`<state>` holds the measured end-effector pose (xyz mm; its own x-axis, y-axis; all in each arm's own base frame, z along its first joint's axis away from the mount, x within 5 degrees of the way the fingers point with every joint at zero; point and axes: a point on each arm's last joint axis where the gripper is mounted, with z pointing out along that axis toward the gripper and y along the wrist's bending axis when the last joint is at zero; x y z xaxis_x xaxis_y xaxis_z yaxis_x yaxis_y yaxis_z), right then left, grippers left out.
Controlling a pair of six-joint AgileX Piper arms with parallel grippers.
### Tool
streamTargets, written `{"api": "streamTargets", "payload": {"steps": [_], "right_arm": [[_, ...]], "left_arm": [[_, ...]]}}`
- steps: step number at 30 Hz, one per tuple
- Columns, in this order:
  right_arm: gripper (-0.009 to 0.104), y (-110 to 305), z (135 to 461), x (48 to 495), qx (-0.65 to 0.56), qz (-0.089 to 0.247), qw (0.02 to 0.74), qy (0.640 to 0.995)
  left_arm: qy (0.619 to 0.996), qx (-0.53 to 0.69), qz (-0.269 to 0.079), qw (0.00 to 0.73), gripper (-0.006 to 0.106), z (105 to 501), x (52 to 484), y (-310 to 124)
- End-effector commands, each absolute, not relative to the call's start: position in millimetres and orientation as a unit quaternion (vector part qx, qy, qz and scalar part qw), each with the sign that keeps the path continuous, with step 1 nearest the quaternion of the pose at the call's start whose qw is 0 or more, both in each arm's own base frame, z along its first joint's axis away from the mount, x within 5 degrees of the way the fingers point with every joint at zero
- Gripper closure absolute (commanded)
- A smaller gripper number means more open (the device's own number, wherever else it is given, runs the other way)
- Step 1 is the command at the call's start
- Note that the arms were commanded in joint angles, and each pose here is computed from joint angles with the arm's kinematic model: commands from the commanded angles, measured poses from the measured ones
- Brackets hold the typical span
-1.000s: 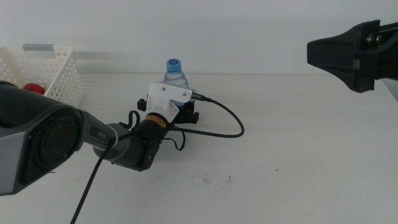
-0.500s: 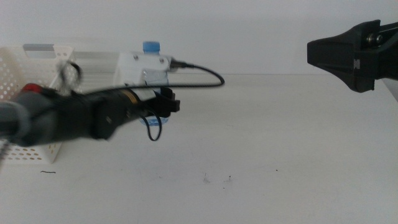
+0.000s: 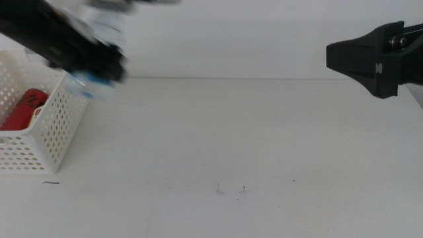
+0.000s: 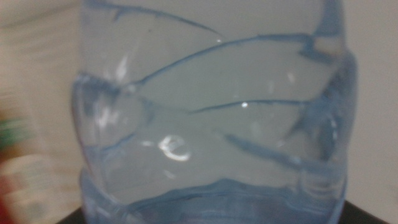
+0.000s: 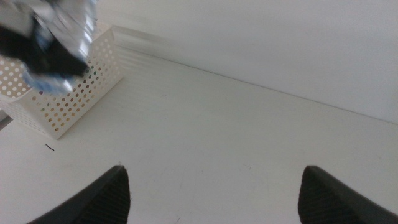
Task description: Use arms to grab the bottles and put them into the dustbin to the left of the table.
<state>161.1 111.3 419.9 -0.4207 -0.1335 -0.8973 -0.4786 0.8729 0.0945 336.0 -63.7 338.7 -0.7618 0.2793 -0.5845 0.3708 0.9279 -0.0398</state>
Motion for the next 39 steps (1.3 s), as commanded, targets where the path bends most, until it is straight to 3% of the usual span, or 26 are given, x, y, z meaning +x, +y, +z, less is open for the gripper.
{"api": "streamTargets", "payload": {"steps": [1,5,10,15,27,32,39], "right_arm": [[0.007,110.5,423.2,160.3,-0.188,0.169,0.513,0.82],[0.007,110.5,423.2,160.3,-0.188,0.169,0.513,0.82],[0.007,110.5,423.2,160.3,-0.188,0.169,0.513,0.82],[0.007,110.5,423.2,160.3,-0.188,0.169,0.513,0.82],[0.007,110.5,423.2,160.3,-0.188,0.169,0.513,0.82],[0.007,110.5,423.2,160.3,-0.188,0.169,0.513,0.82],[0.007,110.5,423.2,160.3,-0.188,0.169,0.513,0.82]], "left_arm": [[0.934,0.155,-0.058,0.317,0.102,369.8,342.9,-30.9],[0.941,0.124,-0.045,0.311,0.102,392.8,353.8,16.1],[0.956,0.084,-0.033,0.281,0.102,383.4,372.1,57.0],[0.966,0.052,-0.022,0.251,0.102,356.5,386.3,94.5],[0.982,0.037,-0.06,0.176,0.1,263.9,426.0,123.9],[0.986,0.036,-0.059,0.149,0.08,236.6,433.7,127.7],[0.984,0.045,-0.049,0.167,0.019,233.6,438.5,129.5]]}}
